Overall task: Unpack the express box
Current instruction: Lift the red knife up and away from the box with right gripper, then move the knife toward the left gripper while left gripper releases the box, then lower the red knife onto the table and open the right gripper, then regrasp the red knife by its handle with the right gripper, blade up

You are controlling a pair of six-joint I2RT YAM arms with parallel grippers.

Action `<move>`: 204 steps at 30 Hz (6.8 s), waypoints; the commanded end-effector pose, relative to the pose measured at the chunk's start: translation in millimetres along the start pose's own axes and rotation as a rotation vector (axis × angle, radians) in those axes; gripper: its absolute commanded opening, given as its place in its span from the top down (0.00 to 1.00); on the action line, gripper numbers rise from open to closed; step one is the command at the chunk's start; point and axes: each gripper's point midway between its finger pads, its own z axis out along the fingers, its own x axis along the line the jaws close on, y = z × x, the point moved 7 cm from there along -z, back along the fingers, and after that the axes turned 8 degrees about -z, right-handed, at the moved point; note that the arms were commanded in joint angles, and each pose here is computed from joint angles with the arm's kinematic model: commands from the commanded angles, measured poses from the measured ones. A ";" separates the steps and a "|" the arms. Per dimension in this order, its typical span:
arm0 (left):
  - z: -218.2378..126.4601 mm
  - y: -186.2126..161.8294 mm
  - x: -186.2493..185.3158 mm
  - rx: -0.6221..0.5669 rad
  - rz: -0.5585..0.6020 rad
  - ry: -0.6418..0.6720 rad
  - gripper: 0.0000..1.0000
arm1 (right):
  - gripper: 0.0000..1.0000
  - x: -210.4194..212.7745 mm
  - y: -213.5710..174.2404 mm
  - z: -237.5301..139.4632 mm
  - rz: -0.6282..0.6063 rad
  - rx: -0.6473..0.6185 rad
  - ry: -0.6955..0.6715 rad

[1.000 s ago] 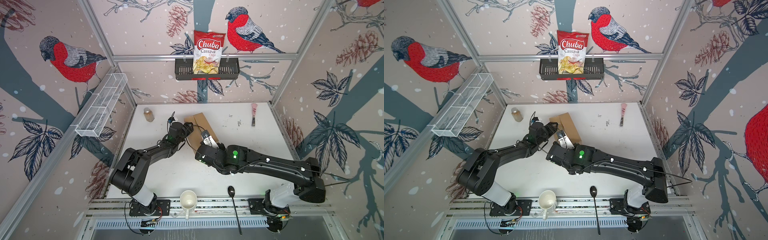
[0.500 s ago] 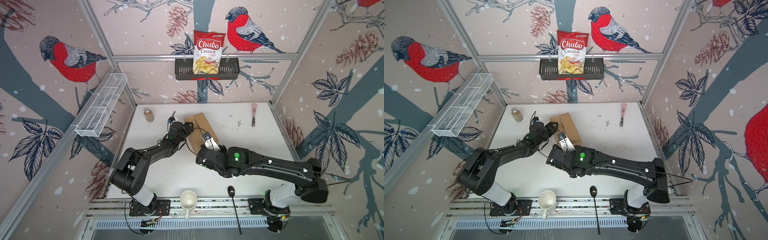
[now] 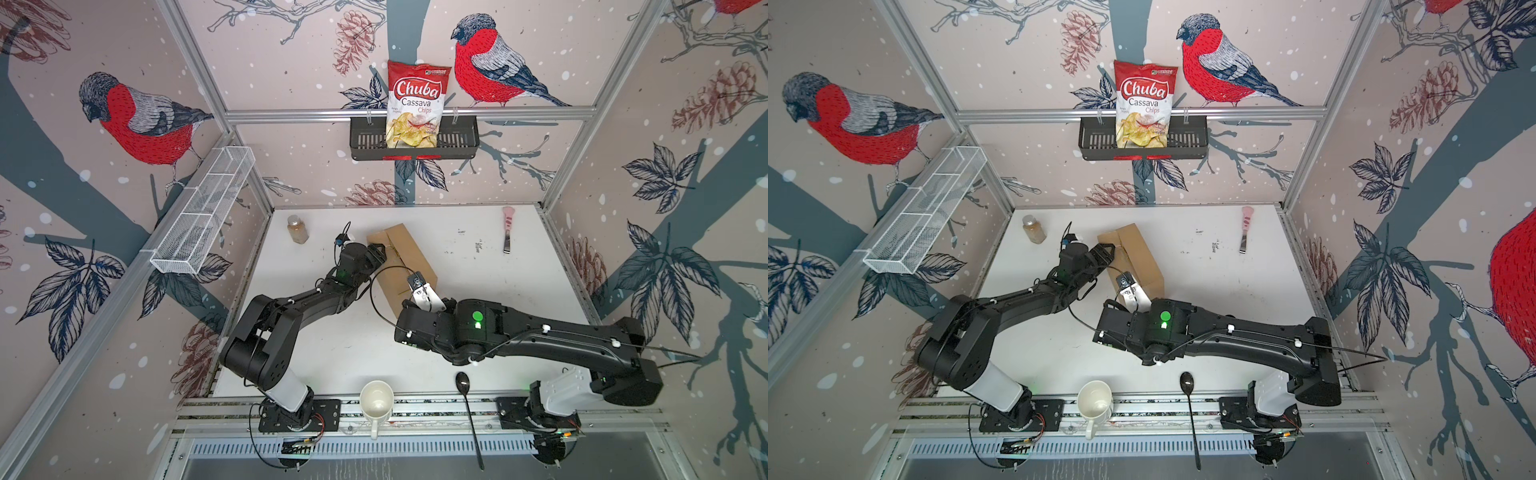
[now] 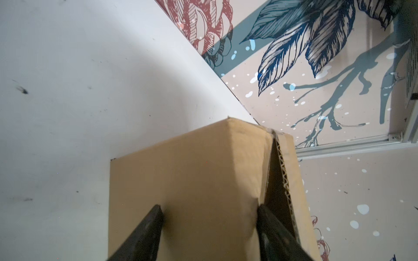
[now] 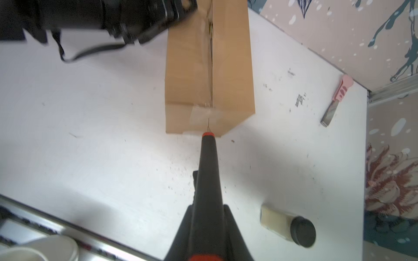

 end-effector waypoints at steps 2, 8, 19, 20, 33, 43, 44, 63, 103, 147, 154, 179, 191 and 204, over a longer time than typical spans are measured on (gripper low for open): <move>-3.0 -9.9 46.9 0.022 0.034 0.262 0.35 | 1.00 -6.0 -3.3 -8.7 -0.001 0.022 -0.015; -7.7 -6.4 29.1 0.033 0.030 0.188 0.21 | 1.00 -18.8 7.4 -14.4 0.021 -0.027 -0.041; -65.7 24.3 -56.4 0.002 0.105 -0.063 0.04 | 1.00 -89.6 38.2 9.0 0.227 -0.236 -0.037; -72.6 27.5 -60.8 -0.011 0.115 -0.072 0.04 | 1.00 -97.2 40.4 10.9 0.257 -0.263 -0.016; -104.0 36.0 -53.1 -0.080 0.195 -0.059 0.04 | 1.00 -178.5 43.2 65.8 0.442 -0.369 0.126; -86.8 28.8 -52.2 -0.030 0.267 -0.073 0.04 | 0.99 -205.4 38.6 110.6 0.549 -0.379 0.292; -82.9 29.0 -51.5 -0.027 0.286 -0.056 0.04 | 1.00 -207.5 37.6 111.9 0.567 -0.379 0.287; -59.7 31.1 -44.4 0.004 0.347 0.007 0.06 | 0.98 -231.4 -1.5 200.3 0.766 -0.370 0.565; -69.8 30.8 -39.5 -0.009 0.332 0.013 0.05 | 0.80 -246.9 -77.5 293.5 0.914 -0.131 0.637; -67.4 24.8 -33.5 0.010 0.323 -0.028 0.05 | 0.57 -248.0 -137.3 257.0 0.990 0.009 0.382; -74.1 27.9 -40.2 0.015 0.347 -0.027 0.05 | 0.56 -259.3 -129.5 232.2 0.923 0.018 0.271; -106.8 27.0 -42.0 0.040 0.378 -0.028 0.04 | 0.36 -202.5 -47.0 270.4 0.214 0.350 0.035; -104.2 23.6 -41.8 0.065 0.378 -0.047 0.04 | 0.29 -197.0 -58.0 299.4 0.122 0.435 0.000; -103.1 22.9 -39.3 0.064 0.372 -0.041 0.04 | 0.28 -211.0 -61.4 324.6 0.170 0.436 0.054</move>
